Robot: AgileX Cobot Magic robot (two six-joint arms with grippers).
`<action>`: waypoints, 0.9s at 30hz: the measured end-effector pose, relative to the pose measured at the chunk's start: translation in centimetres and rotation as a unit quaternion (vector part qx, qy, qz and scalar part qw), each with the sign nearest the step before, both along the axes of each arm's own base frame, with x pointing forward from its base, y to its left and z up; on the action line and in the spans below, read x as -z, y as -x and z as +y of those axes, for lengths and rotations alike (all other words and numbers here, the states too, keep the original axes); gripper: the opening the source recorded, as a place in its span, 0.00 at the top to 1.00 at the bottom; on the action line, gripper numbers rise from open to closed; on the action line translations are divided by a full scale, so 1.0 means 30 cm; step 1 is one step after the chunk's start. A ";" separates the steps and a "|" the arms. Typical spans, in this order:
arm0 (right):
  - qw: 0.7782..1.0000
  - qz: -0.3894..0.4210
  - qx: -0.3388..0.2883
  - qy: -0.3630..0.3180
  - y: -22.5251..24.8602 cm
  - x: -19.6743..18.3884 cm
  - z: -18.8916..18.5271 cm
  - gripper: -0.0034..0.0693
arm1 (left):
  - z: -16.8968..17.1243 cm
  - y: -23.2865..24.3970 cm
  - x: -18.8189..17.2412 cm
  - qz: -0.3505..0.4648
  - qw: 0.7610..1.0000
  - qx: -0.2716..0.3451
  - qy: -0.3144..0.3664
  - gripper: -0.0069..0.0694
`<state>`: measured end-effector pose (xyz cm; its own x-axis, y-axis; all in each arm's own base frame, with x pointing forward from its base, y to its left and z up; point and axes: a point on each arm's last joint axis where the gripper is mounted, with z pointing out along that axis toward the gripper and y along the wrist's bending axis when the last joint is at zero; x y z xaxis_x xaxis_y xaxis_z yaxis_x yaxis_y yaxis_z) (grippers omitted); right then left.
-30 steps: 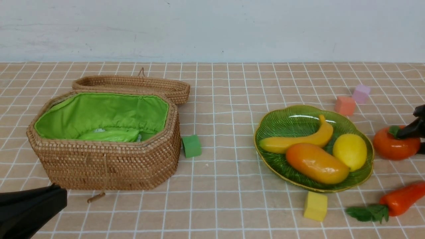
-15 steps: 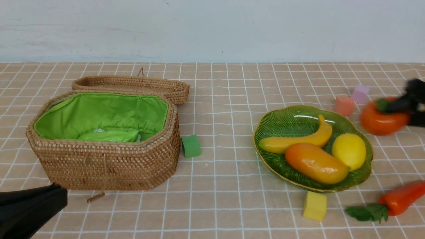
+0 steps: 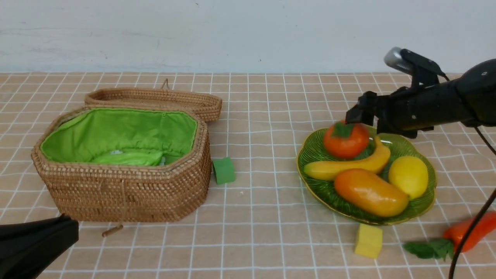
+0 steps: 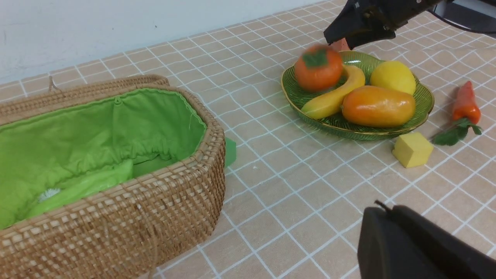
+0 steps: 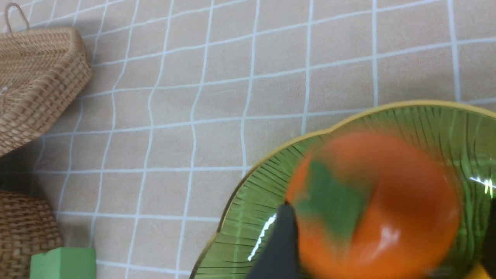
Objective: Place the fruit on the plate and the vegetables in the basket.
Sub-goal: Grab a tomato with your right arm and place it on the plate on the right, then use the right arm to grab a carrot and put it into the left basket
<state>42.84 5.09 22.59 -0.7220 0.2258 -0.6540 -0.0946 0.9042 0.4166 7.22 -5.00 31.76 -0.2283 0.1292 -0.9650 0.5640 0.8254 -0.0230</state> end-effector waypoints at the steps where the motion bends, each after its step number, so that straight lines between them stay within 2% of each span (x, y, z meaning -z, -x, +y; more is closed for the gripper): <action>1: 1.000 0.000 -0.001 0.000 0.000 -0.006 -0.006 0.03 | 0.000 0.000 0.000 0.000 1.000 0.000 0.000 0.91; 4: 1.000 0.001 -0.005 -0.004 0.018 -0.045 -0.045 0.05 | 0.000 0.000 0.001 0.001 1.000 0.000 -0.001 0.91; 7: 0.999 0.000 -0.032 0.006 0.074 -0.135 -0.101 0.12 | 0.000 0.001 0.002 0.004 1.000 0.000 -0.002 0.91; 10: 0.996 0.000 -0.069 0.052 0.156 -0.232 -0.150 0.22 | 0.000 0.001 0.004 0.005 1.000 0.000 -0.003 0.91; 11: 0.990 0.007 -0.098 0.104 0.230 -0.279 -0.175 0.28 | 0.000 0.001 0.004 0.005 1.000 0.000 -0.003 0.91; 12: 0.988 0.010 -0.104 0.118 0.239 -0.286 -0.177 0.29 | 0.000 0.001 0.004 0.005 1.000 0.000 -0.003 0.91; 14: 0.971 0.033 -0.140 0.189 0.338 -0.286 -0.194 0.33 | 0.000 0.001 0.004 0.006 1.000 0.000 -0.003 0.91; 15: 0.970 0.036 -0.141 0.193 0.352 -0.283 -0.196 0.33 | 0.000 0.001 0.004 0.006 1.000 0.000 -0.003 0.91; 17: 0.937 0.056 -0.205 0.277 0.426 -0.226 -0.212 0.32 | 0.000 0.001 0.004 0.008 1.000 0.001 -0.001 0.90; 18: 0.930 0.062 -0.219 0.288 0.439 -0.206 -0.214 0.32 | 0.000 0.001 0.004 0.008 1.000 0.001 -0.001 0.90; 22: 0.852 0.069 -0.349 0.384 0.498 -0.084 -0.234 0.26 | -0.004 0.004 0.004 0.016 1.000 0.004 0.011 0.90; 23: 0.847 0.068 -0.354 0.390 0.498 -0.079 -0.236 0.26 | -0.004 0.004 0.004 0.016 1.000 0.004 0.012 0.90; 24: 0.816 0.066 -0.394 0.418 0.495 -0.047 -0.245 0.23 | -0.004 0.004 0.004 0.017 1.000 0.004 0.013 0.90; 25: 0.813 0.065 -0.397 0.421 0.494 -0.043 -0.246 0.23 | -0.004 0.004 0.004 0.018 1.000 0.004 0.014 0.90; 26: 0.796 0.059 -0.414 0.438 0.480 -0.027 -0.252 0.21 | -0.004 0.004 0.004 0.018 1.000 0.004 0.013 0.90; 27: 0.789 0.054 -0.418 0.446 0.468 -0.015 -0.255 0.20 | -0.004 0.004 0.004 0.018 1.000 0.004 0.013 0.90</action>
